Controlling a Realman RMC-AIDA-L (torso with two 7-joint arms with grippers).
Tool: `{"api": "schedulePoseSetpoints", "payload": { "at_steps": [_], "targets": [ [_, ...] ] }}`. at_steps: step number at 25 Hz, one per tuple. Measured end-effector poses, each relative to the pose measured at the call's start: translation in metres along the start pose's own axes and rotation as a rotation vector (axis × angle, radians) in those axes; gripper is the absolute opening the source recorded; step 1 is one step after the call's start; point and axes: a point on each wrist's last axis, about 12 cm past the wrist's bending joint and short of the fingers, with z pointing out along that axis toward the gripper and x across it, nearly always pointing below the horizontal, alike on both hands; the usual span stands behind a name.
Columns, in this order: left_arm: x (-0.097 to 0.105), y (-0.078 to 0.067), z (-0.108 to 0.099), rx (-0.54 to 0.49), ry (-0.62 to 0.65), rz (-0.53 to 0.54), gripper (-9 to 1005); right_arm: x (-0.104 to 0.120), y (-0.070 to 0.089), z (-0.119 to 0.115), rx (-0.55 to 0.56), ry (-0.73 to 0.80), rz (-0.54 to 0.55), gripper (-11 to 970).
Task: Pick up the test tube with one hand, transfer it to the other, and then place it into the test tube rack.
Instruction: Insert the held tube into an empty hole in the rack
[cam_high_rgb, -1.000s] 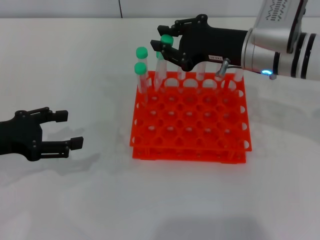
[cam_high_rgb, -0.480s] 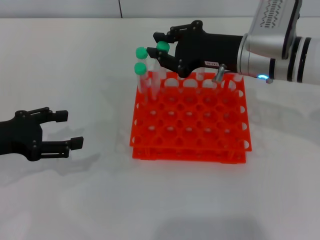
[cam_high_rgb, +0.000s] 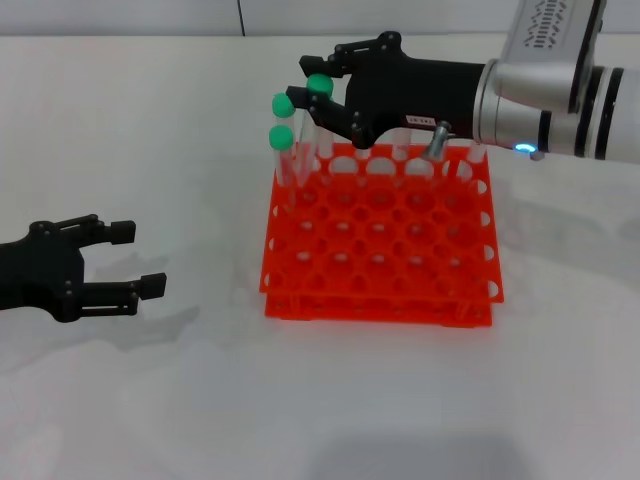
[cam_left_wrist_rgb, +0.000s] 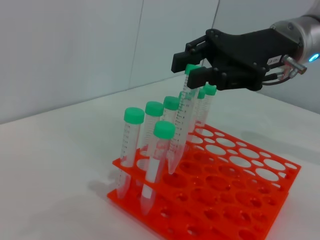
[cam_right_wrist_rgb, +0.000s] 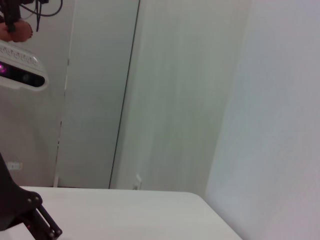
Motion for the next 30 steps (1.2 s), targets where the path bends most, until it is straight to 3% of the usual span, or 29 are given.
{"api": "schedulePoseSetpoints", "payload": {
  "at_steps": [30],
  "targets": [
    [-0.0043, 0.0014, 0.0025, 0.007, -0.006, 0.009, 887, 0.0015, -0.0055, -0.0087, 0.028, 0.012, -0.024, 279]
  ]
}}
